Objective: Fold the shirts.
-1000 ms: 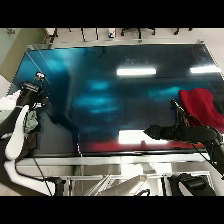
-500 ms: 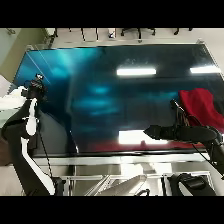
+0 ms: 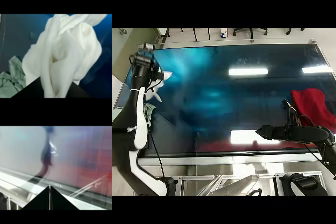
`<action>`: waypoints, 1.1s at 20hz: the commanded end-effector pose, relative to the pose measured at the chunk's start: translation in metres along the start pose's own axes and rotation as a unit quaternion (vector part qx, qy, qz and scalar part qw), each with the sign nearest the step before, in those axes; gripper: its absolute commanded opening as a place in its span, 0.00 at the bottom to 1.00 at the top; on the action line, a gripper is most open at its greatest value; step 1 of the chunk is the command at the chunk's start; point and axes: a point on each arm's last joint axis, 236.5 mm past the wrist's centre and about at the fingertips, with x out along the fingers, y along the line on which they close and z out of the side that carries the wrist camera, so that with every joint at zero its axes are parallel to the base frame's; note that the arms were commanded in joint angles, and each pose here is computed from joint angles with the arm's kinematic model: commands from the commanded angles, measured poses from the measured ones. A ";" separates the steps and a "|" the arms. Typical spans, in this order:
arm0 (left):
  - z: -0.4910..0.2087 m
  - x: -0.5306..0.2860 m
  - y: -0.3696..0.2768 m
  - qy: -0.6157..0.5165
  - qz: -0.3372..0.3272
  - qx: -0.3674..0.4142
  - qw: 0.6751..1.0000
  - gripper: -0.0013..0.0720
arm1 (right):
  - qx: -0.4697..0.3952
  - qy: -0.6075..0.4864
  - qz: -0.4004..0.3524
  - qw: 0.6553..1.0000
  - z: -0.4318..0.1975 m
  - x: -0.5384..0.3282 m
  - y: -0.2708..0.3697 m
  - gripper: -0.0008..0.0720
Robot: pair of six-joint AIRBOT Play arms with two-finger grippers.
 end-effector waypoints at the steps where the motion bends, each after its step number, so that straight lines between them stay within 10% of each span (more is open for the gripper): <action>1: 0.007 -0.132 -0.060 -0.045 -0.119 0.003 0.992 0.04 | 0.000 0.000 0.000 1.000 0.000 0.000 0.000 0.04; 6: -0.059 -0.291 -0.243 -0.022 -0.447 0.079 0.891 0.04 | 0.000 0.000 0.000 1.000 0.000 0.000 0.000 0.04; 12: -0.176 -0.276 -0.367 0.085 -0.466 0.165 0.865 0.07 | -0.007 -0.002 0.000 1.000 0.001 0.000 0.000 0.04; 14: -0.196 -0.270 -0.391 0.114 -0.483 0.155 0.854 0.98 | -0.009 -0.007 0.000 1.000 0.005 -0.002 0.000 0.06; 15: -0.199 -0.268 -0.393 0.134 -0.488 0.148 0.850 0.97 | -0.019 -0.011 0.000 1.000 0.009 -0.007 0.002 0.13; 17: -0.197 -0.268 -0.374 0.166 -0.482 0.152 0.847 0.97 | -0.041 -0.028 -0.002 0.999 0.025 -0.025 0.004 0.62; 22: -0.197 -0.274 -0.304 0.192 -0.465 0.144 0.852 0.97 | -0.016 -0.078 -0.037 0.996 0.068 -0.060 -0.035 0.65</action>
